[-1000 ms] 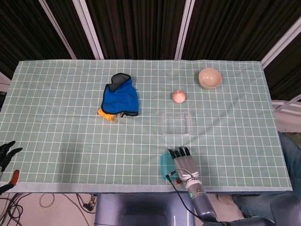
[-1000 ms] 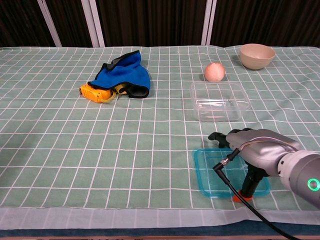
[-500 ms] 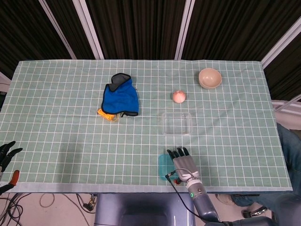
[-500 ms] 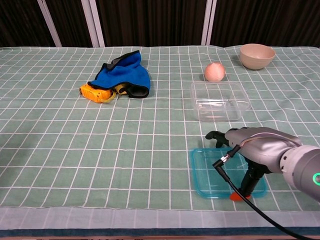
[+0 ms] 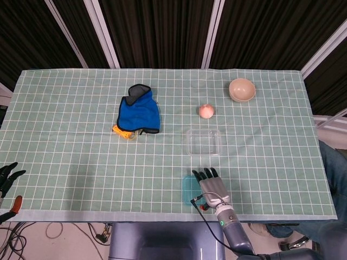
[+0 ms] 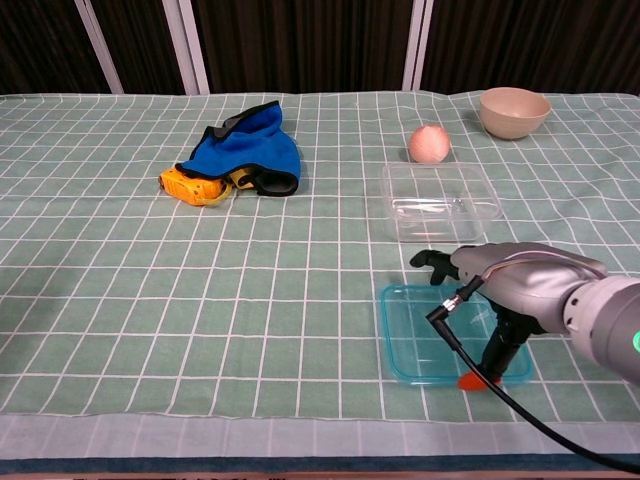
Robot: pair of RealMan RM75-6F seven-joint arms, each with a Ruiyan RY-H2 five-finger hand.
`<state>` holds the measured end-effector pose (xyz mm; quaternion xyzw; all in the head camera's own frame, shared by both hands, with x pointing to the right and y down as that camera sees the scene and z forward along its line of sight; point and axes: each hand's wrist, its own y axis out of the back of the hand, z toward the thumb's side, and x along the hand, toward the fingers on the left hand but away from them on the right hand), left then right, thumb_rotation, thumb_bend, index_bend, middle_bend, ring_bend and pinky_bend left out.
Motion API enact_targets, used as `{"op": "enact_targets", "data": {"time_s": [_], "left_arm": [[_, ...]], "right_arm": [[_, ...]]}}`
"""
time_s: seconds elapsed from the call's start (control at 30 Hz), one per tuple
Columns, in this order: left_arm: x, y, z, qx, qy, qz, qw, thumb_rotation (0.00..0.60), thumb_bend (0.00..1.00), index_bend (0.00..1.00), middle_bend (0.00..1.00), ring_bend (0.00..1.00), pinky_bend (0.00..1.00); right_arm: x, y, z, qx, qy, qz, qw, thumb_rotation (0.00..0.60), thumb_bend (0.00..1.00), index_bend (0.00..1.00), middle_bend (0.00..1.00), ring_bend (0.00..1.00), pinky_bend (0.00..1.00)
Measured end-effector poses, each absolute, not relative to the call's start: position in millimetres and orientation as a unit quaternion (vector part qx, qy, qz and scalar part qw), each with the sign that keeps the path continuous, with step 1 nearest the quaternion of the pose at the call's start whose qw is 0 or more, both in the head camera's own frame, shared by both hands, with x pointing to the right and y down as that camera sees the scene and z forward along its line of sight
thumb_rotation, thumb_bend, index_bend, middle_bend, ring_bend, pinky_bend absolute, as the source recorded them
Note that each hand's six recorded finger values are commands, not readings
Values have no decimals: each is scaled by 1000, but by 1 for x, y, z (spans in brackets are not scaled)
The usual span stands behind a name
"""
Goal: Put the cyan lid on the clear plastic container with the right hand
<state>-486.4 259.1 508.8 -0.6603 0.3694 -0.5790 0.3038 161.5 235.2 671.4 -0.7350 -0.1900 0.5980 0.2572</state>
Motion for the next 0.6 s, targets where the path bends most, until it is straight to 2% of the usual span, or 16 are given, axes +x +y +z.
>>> {"op": "enact_targets", "data": {"time_s": [0.3,0.6], "left_arm": [[-487,259,509,-660,370,-579,304,600,519,148,0,0,0],[-486,259,509,-659,370,-579,305,600,519,148,0,0,0]], "right_arm": [[164,230,661,-736,-198,594,258,600,239,31,377,57,0],[171,216,639,-731,-212,592,266,600,238,41,381,58,0]]}}
